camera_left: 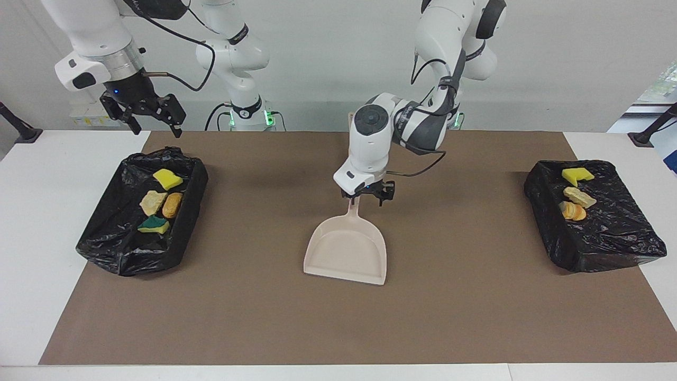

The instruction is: Sweep and dump trash in bin

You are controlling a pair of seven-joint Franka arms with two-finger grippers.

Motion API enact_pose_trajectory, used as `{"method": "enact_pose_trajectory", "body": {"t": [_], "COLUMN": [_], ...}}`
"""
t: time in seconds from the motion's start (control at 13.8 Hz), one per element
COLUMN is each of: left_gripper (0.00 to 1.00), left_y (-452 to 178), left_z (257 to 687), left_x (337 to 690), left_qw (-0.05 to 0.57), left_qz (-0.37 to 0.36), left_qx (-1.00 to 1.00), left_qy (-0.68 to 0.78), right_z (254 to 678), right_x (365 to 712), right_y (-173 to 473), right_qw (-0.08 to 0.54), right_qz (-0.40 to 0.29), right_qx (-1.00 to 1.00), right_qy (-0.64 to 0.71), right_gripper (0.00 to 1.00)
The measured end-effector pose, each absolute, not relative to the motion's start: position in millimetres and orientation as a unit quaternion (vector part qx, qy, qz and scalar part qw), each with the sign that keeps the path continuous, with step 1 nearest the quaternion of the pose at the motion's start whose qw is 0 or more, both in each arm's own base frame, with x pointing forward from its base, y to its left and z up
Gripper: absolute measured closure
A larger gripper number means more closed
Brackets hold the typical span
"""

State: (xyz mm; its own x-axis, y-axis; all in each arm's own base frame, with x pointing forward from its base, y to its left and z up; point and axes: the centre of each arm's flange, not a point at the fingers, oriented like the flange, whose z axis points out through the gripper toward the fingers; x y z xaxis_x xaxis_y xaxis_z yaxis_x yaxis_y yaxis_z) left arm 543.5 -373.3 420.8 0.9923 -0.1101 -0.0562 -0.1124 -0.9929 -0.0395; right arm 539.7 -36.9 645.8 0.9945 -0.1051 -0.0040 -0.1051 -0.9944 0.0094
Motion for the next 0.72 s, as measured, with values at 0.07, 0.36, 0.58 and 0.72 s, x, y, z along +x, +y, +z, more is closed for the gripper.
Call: {"method": "enact_pose_trajectory", "body": {"t": [0.07, 0.36, 0.58, 0.72], "left_gripper": [0.00, 0.00, 0.00, 0.00], "left_y": [-350.4, -260.7, -199.1, -155.5], "left_z": [440.5, 501.2, 536.9, 564.9], "left_x": [550.6, 566.9, 548.9, 533.8], "left_qw": [0.021, 0.012, 0.015, 0.015], "left_qz": [0.025, 0.009, 0.018, 0.023], "left_qx": [-0.999, -1.000, -0.998, -0.997], "left_qy": [0.040, 0.014, 0.050, 0.072], "right_z": [645.7, 645.6, 645.5, 645.5], "right_x": [539.7, 539.8, 539.7, 539.7], "right_y": [-36.9, -34.9, -34.8, -34.8], "right_qw": [0.005, 0.004, 0.004, 0.004], "right_qz": [-0.002, -0.002, -0.003, -0.003], "right_qx": [0.999, 0.999, 0.999, 0.999], "right_qy": [-0.053, -0.051, -0.051, -0.051], "right_gripper": [0.00, 0.00, 0.00, 0.00]}}
